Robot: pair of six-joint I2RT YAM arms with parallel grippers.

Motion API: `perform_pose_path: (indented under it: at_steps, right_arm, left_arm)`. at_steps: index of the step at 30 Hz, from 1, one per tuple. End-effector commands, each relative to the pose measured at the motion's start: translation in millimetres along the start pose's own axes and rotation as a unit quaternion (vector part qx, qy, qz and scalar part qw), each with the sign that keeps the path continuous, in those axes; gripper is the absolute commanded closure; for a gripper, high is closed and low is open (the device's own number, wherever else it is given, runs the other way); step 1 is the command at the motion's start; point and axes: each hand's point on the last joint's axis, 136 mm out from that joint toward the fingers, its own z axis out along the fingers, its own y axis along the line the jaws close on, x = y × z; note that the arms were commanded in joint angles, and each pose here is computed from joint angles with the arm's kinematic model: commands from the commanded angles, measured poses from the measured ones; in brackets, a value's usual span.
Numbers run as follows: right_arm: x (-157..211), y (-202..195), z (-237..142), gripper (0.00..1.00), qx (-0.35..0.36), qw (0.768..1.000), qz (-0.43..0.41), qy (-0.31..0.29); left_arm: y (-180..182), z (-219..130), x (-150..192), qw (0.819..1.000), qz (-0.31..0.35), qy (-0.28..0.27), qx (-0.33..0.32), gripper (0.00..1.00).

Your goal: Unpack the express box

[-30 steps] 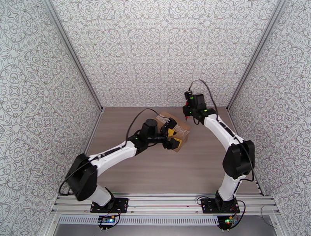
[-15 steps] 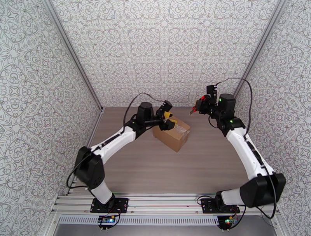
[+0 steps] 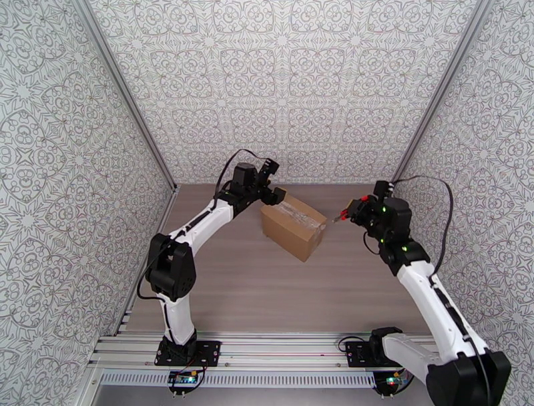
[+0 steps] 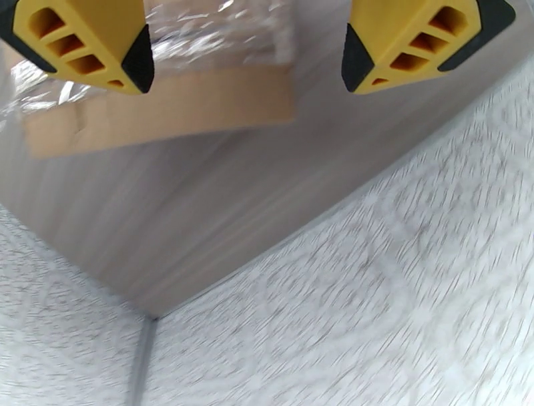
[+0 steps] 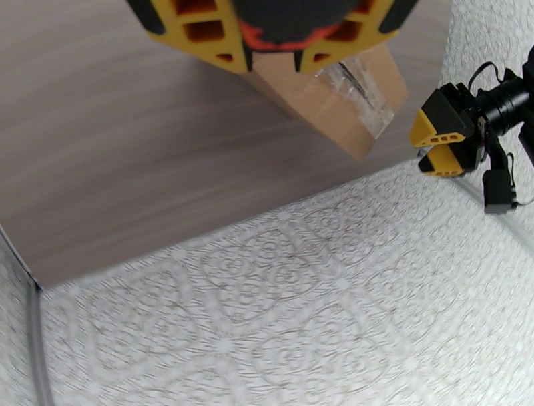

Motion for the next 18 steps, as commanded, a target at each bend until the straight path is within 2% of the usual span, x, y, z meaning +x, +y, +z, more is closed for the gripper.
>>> perform_pose_path:
  at_steps: [1,4,12,18]
  right_arm:
    - [12,-14,13,1.00,0.003,0.998,0.061,-0.008]
    - [19,-11,28,1.00,-0.025,0.996,0.089,-0.003]
    - [23,6,44,1.00,-0.074,0.993,0.096,0.006]
    - [24,11,45,1.00,-0.087,0.992,0.095,0.013]
  left_arm:
    - [0,12,34,0.998,-0.049,0.044,0.010,0.19]
    - [-6,14,52,0.995,-0.070,0.058,0.025,0.19]
    - [-23,-3,79,0.988,-0.130,0.057,0.056,0.22]
    - [-42,-19,85,0.982,-0.162,0.047,0.082,0.23]
